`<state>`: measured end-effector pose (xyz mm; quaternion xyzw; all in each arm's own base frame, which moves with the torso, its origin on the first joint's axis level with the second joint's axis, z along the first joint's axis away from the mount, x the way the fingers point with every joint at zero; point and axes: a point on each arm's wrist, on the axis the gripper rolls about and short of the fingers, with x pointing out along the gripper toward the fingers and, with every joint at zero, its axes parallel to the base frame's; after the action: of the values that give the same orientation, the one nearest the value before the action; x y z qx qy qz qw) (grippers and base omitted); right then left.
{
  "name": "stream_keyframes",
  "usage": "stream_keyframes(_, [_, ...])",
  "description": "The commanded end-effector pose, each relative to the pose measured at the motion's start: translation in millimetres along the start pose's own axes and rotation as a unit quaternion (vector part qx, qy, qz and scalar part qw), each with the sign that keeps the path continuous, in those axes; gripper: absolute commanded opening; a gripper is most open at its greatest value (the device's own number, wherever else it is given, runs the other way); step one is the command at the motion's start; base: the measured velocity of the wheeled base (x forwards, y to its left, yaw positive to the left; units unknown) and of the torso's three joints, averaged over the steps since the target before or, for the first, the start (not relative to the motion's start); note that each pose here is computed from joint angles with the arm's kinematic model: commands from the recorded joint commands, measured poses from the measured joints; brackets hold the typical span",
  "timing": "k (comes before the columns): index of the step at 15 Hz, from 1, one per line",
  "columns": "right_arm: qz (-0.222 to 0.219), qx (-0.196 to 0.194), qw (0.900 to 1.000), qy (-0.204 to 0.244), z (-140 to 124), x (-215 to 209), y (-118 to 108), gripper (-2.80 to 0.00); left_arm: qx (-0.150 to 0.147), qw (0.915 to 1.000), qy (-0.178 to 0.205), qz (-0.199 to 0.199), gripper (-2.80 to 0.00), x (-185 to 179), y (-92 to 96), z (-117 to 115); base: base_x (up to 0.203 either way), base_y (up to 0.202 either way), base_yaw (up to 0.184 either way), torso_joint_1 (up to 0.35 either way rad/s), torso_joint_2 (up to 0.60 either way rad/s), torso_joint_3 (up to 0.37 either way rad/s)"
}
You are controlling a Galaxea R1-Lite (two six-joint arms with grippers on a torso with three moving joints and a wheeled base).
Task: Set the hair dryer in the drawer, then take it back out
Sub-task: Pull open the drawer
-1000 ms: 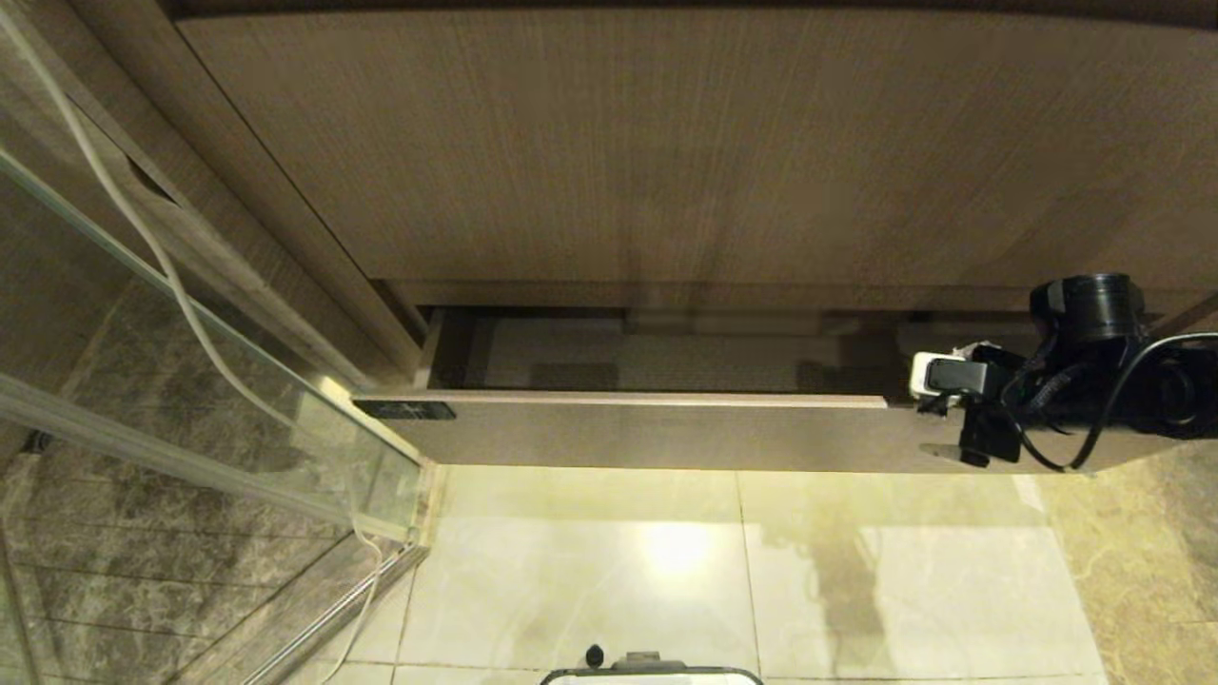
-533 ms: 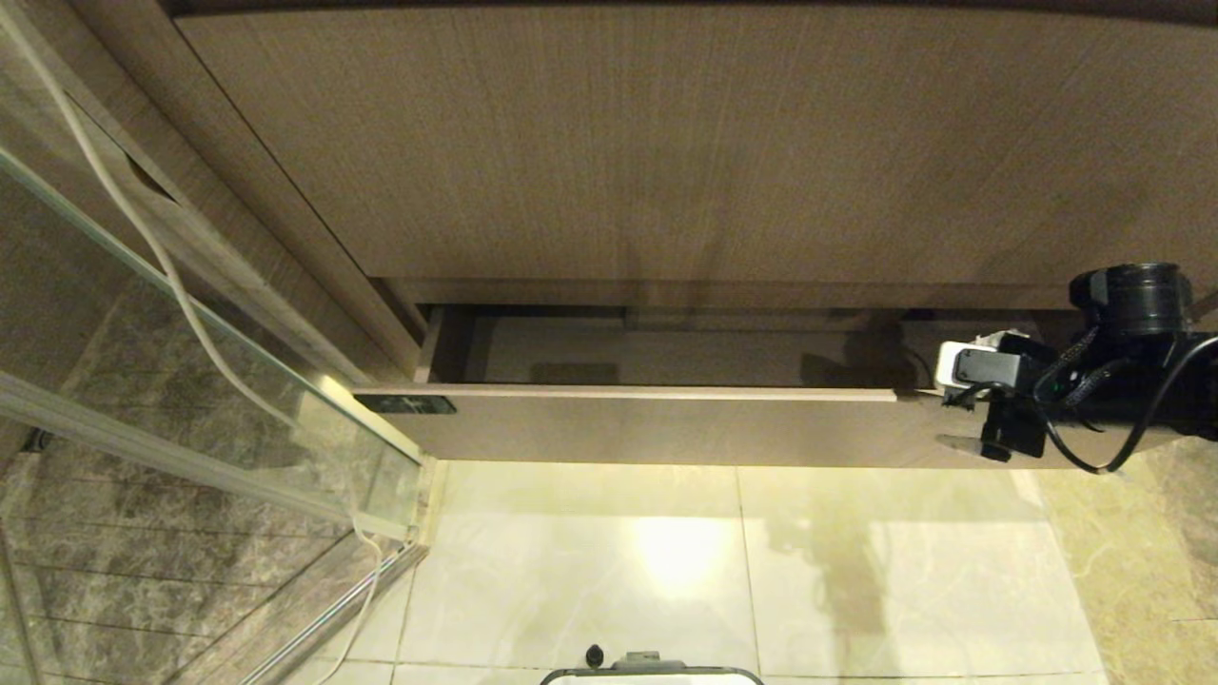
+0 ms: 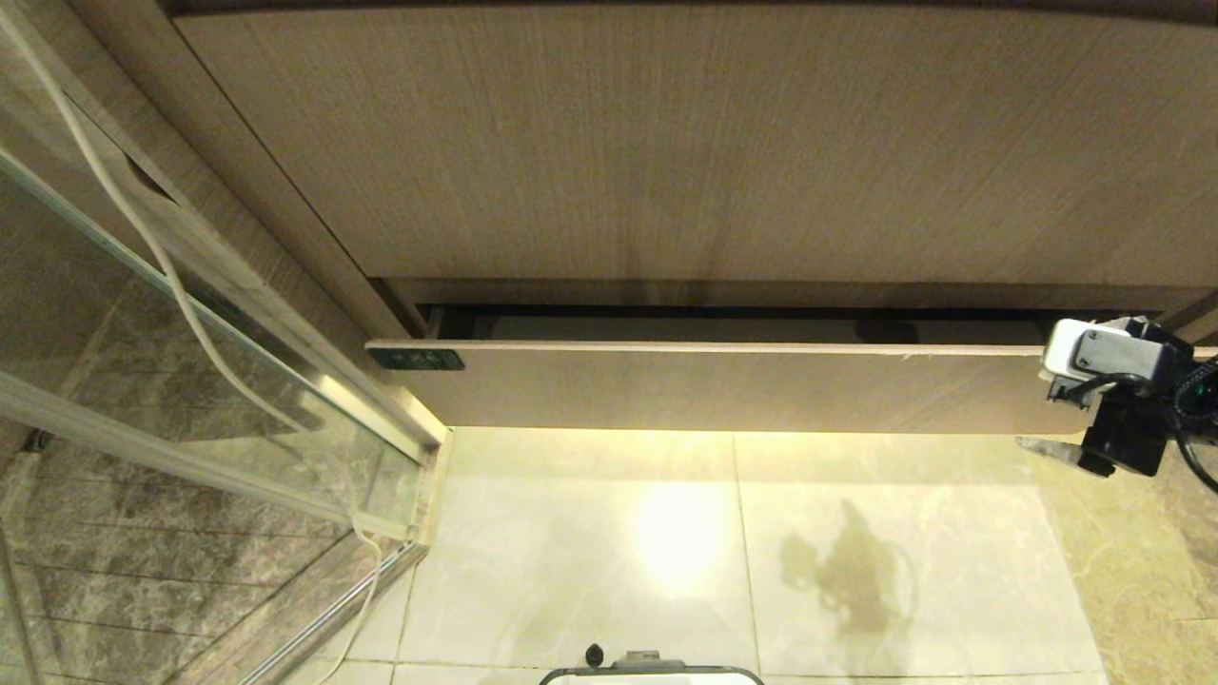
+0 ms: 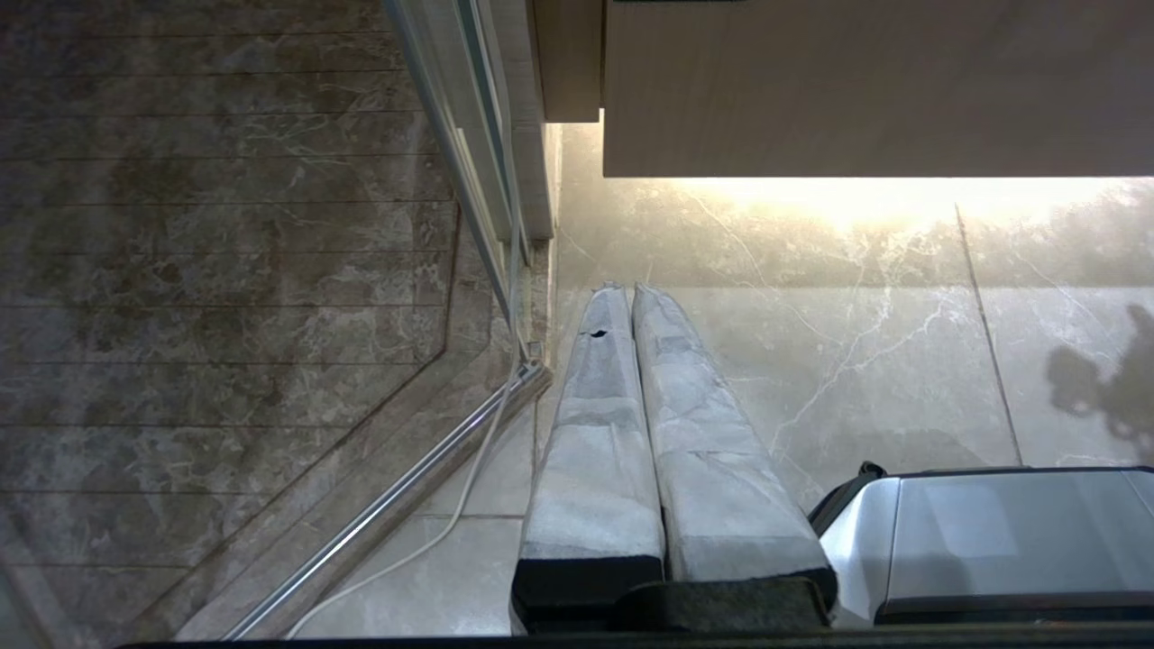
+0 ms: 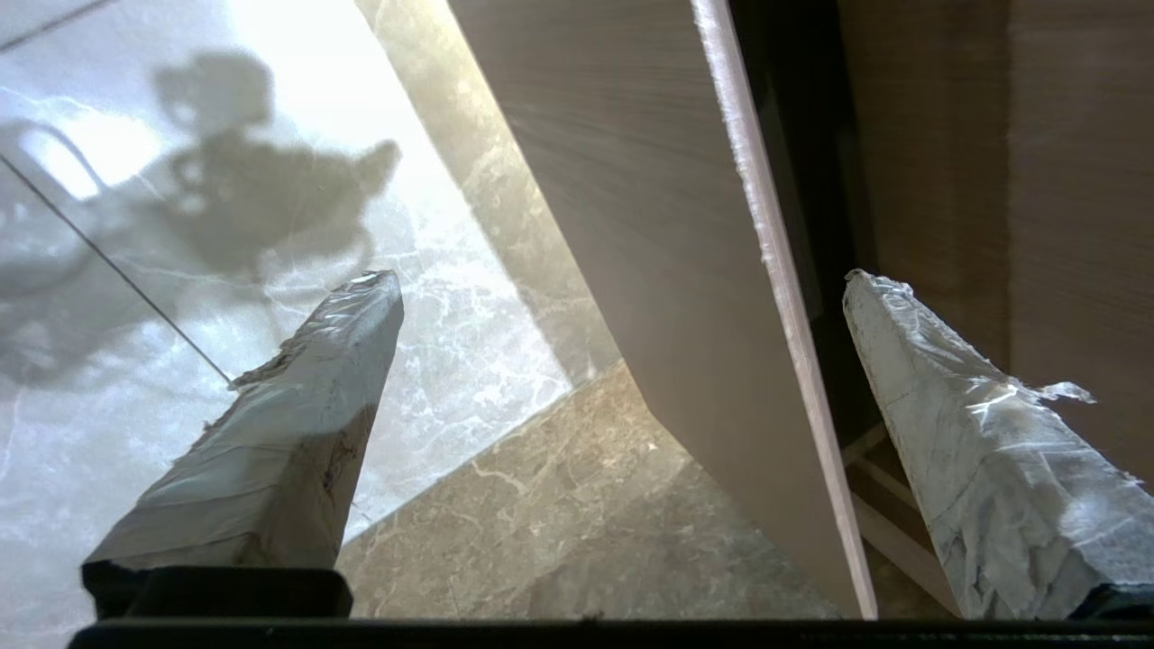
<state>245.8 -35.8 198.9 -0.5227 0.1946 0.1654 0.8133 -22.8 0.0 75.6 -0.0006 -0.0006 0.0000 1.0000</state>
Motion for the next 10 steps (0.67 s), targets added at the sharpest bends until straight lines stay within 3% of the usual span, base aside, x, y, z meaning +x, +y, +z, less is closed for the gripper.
stream_keyframes(1, [-0.024,-0.008,1.000,-0.010,4.0,-22.6,2.8,0.00,0.000,1.0000,0.001,0.000,-2.80,0.1,0.0,-0.4,0.000,0.000,0.000,0.000,0.00,0.000])
stream_keyframes(5, [-0.011,-0.005,1.000,-0.008,0.0,-32.5,20.2,0.00,0.000,1.0000,0.000,0.000,-2.80,0.0,0.0,0.0,0.000,0.000,0.000,0.000,0.00,0.000])
stream_keyframes(10, [0.004,-0.003,0.999,-0.034,0.8,-29.6,20.1,0.00,0.000,1.0000,0.001,0.000,-2.80,0.1,0.0,-0.4,0.000,0.000,0.000,0.000,0.00,0.000])
